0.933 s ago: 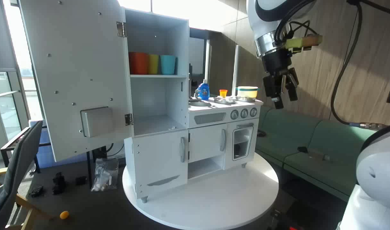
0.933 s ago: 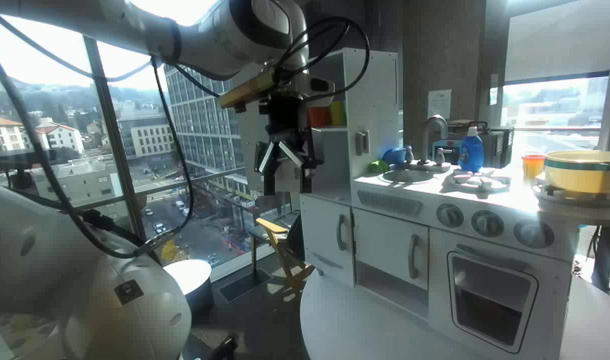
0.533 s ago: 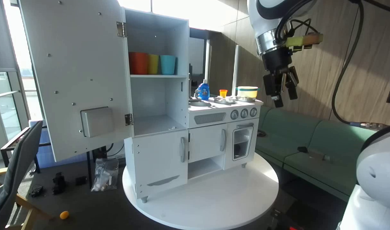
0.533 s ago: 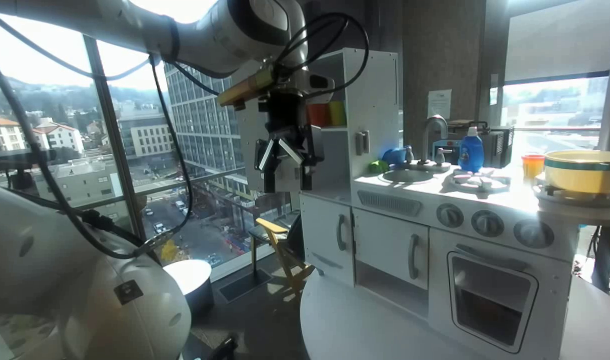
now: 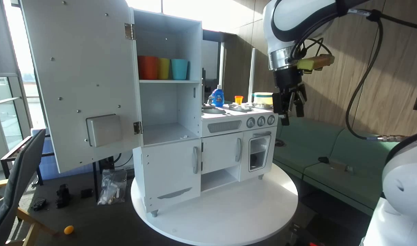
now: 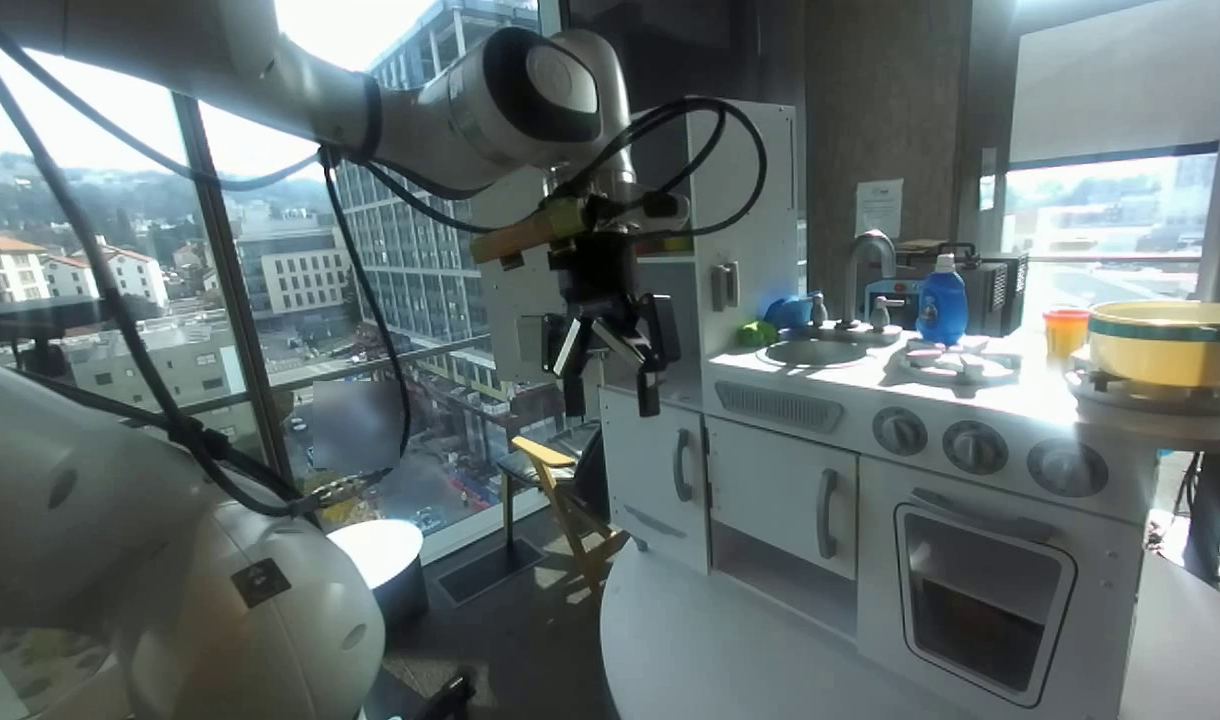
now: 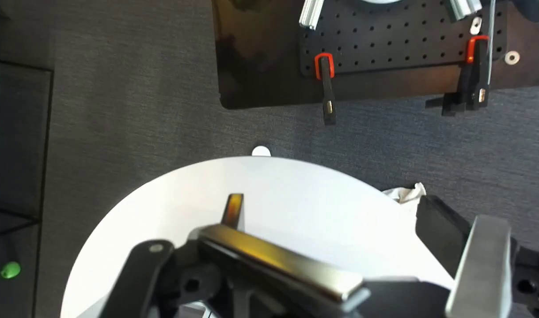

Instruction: Open the bottom cabinet door on the right

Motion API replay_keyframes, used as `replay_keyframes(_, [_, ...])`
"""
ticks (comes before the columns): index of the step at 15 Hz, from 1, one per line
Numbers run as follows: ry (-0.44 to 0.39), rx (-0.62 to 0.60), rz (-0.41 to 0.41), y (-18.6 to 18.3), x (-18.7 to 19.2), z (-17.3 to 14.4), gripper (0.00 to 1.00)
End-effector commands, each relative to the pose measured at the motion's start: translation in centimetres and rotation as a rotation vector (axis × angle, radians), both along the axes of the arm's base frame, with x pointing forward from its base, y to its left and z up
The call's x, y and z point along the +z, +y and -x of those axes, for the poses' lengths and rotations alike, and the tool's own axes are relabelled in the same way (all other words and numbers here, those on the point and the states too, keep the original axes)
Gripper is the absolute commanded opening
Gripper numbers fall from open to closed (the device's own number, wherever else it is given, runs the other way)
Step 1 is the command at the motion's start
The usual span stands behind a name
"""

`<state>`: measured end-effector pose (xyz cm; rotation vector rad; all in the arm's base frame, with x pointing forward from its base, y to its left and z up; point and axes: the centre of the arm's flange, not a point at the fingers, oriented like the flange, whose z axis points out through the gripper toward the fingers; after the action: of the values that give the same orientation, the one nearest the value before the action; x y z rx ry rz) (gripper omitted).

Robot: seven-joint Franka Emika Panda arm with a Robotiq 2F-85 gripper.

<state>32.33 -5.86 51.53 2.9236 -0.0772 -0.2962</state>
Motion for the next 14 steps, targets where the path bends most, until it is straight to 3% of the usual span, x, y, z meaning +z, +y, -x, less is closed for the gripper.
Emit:
replay_keyframes(1, [-0.108,0.035,0.008,-2.1,-4.5,-3.4,1.00])
replay_keyframes(3, [-0.112,-0.124,0.091,-3.1,-6.5,-5.4,1.00])
replay_keyframes(7, [-0.073,-0.331,0.145,-6.4,-9.7,-7.3,1.00])
replay_keyframes(11, [-0.041,-0.558,0.174,-8.0,-11.6,-8.6,1.00])
replay_keyframes(14, [-0.002,-0.716,0.153,-11.9,-15.4,-8.4,1.00])
